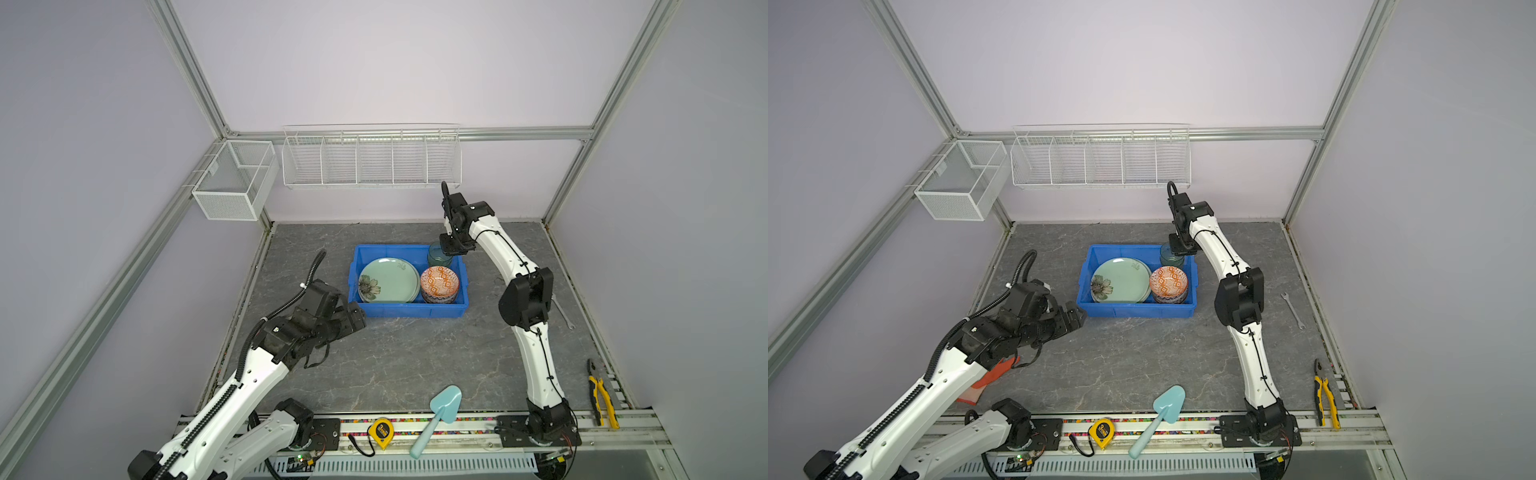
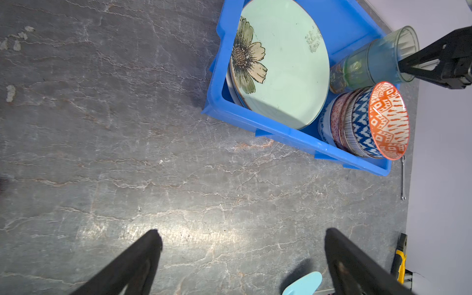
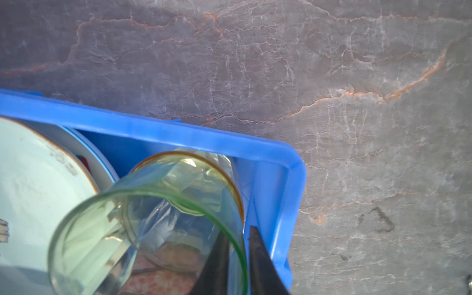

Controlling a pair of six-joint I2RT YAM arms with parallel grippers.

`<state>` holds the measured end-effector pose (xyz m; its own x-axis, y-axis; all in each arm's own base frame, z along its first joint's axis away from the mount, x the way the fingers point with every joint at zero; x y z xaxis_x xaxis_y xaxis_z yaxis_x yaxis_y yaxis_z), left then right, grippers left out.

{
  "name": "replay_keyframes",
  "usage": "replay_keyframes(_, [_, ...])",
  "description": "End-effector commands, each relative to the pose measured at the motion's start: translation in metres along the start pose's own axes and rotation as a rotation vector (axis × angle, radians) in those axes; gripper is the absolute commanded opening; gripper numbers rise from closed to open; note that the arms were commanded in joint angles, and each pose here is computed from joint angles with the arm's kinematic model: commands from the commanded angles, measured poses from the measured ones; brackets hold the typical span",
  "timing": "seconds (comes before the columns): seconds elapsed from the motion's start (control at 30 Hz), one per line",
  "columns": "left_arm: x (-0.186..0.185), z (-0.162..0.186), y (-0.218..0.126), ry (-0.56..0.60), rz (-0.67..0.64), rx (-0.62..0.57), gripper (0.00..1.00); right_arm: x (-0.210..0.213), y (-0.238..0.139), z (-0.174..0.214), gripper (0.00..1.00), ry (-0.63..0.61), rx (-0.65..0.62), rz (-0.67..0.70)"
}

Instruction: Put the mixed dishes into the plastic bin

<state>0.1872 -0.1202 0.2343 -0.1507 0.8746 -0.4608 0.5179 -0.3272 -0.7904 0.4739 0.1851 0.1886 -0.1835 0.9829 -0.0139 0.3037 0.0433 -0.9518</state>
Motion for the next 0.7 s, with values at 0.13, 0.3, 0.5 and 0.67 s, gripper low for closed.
replay_keyframes(0.13, [-0.002,-0.012,0.003,0.082,-0.034,-0.024,0.99,-0.003,-0.052,-0.003,0.46,-0.005,-0.098,0.009])
replay_keyframes(0.3, [-0.006,-0.026,0.004,0.138,-0.025,-0.032,0.99,-0.012,-0.098,0.008,0.59,-0.001,-0.171,0.023])
replay_keyframes(0.5, [-0.007,-0.045,0.007,0.197,-0.016,-0.06,0.99,-0.027,-0.144,0.038,0.75,-0.011,-0.252,0.045])
replay_keyframes(0.67, [0.001,-0.065,0.012,0.255,-0.166,-0.101,0.99,-0.035,-0.164,0.071,0.88,-0.003,-0.325,-0.028])
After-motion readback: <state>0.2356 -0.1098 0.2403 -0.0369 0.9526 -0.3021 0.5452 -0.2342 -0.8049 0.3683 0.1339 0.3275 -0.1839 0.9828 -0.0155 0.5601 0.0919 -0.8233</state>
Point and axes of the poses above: each gripper's point midway between its finger pads, its own y axis out along the fingers, its own x axis along the line the jaws close on, z = x × y, the point moved 6 cm from there along -y, back along the fingers, and after that the axes turned 1 degree about -y, right-handed, at the moved point
